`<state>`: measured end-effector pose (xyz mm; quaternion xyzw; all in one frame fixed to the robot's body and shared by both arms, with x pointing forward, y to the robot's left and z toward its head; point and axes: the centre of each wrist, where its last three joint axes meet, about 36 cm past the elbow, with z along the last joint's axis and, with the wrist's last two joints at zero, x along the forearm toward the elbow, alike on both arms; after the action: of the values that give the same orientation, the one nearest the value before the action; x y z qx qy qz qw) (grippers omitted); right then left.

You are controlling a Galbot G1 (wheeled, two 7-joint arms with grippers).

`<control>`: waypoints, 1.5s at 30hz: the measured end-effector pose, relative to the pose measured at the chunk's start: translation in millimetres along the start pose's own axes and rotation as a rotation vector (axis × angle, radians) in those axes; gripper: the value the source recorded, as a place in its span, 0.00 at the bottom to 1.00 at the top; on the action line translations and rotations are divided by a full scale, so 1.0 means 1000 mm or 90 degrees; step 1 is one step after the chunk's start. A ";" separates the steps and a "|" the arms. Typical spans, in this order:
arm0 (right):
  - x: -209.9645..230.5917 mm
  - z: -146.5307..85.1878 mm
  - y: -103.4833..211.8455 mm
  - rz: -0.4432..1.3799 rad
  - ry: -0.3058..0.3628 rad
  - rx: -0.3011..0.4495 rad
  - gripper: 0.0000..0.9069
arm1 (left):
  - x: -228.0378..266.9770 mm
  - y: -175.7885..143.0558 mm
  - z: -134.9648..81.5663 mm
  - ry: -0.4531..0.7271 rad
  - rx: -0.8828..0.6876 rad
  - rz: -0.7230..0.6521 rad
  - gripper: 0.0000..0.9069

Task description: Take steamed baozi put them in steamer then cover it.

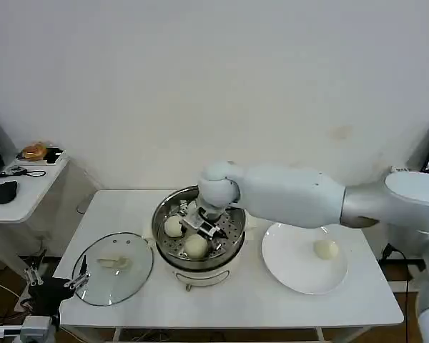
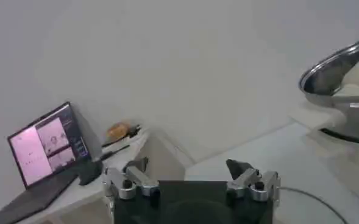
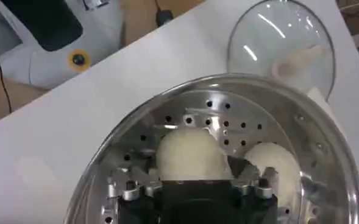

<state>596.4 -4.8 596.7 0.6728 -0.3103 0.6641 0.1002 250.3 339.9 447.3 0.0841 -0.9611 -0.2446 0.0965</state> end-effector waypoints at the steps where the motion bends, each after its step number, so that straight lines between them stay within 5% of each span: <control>1: 0.004 0.002 0.000 0.006 0.001 -0.005 1.00 | 0.000 0.000 0.000 0.000 0.000 0.000 1.00; 10: 0.049 0.029 0.005 0.072 0.023 -0.076 1.00 | -0.003 0.000 -0.001 -0.005 -0.009 0.009 1.00; 19: 0.091 0.081 0.050 0.100 0.077 -0.197 1.00 | -0.006 -0.002 -0.003 -0.014 -0.015 0.026 1.00; 34: 0.110 0.186 0.228 0.103 0.158 -0.429 1.00 | -0.008 -0.016 -0.006 -0.023 -0.013 0.050 1.00; 45: 0.069 0.212 0.334 0.063 0.187 -0.526 1.00 | -0.006 -0.021 -0.002 -0.014 -0.013 0.059 1.00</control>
<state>583.1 -403.5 549.2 0.4593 -0.5641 0.5765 0.3722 258.7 321.6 437.8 0.0357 -0.9624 -0.2506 0.0983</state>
